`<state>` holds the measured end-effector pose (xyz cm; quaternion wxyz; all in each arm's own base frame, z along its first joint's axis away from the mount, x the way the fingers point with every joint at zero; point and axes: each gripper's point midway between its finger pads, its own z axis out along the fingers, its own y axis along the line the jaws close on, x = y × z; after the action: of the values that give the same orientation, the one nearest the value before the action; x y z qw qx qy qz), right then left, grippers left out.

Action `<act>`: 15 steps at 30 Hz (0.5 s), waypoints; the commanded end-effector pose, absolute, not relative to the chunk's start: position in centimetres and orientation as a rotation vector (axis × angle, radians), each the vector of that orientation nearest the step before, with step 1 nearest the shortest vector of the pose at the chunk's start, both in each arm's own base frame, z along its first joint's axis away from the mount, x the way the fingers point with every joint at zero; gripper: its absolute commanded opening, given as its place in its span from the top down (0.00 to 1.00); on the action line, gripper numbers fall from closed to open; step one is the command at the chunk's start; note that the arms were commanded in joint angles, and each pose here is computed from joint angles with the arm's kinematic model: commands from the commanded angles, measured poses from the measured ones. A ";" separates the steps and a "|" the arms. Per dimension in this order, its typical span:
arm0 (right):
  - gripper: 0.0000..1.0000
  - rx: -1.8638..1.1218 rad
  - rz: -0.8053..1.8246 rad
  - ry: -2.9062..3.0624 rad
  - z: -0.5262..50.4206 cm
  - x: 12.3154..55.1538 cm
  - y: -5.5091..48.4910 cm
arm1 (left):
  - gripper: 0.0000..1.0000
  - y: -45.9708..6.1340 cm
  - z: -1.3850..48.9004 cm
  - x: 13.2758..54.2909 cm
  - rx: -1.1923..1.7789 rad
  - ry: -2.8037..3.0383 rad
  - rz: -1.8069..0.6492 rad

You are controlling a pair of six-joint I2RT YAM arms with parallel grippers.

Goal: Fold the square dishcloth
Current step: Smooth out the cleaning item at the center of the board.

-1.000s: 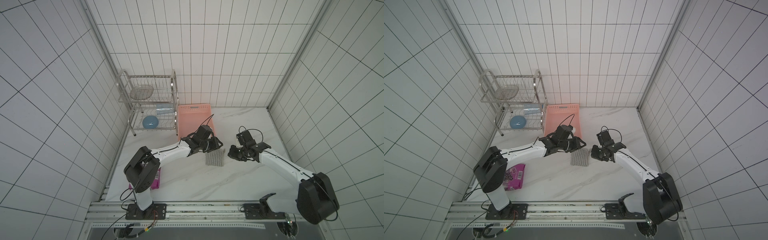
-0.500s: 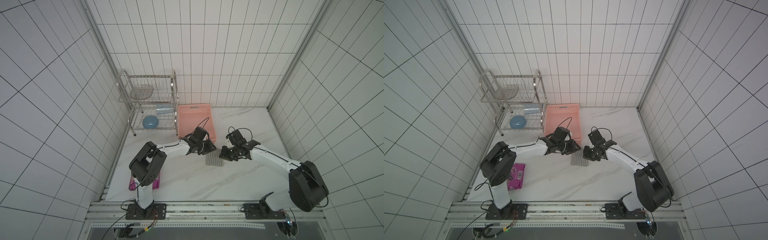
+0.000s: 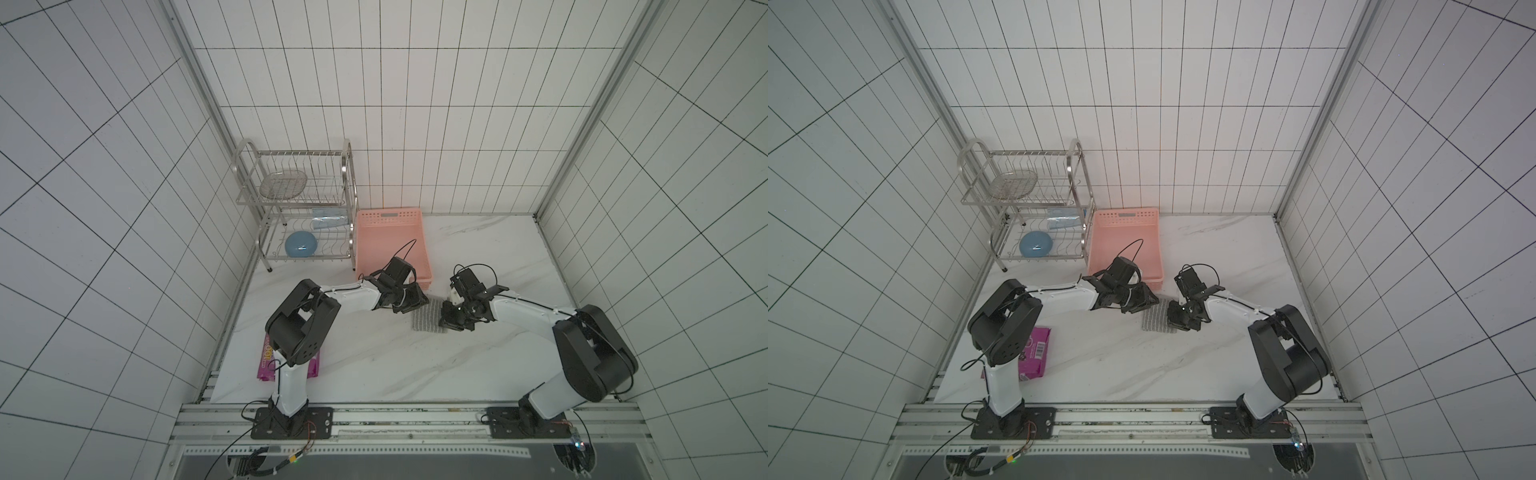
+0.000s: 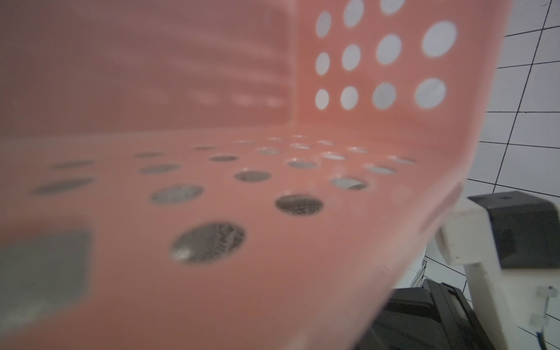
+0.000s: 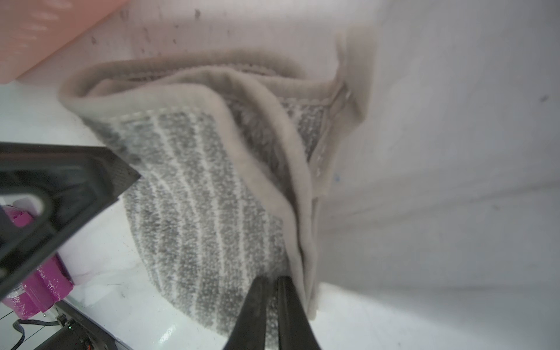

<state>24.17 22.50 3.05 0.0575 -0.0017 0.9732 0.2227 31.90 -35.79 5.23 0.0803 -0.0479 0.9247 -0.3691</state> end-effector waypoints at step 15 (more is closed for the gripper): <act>0.86 -0.060 0.733 2.949 4.0 22.3 22.6 | 0.63 -35.1 6.1 29.6 -0.174 2.745 -1.120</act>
<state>23.42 22.86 3.82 0.0570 -0.0135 0.9679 0.2444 30.07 -34.85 5.08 0.0829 -0.0568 0.9236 -0.3698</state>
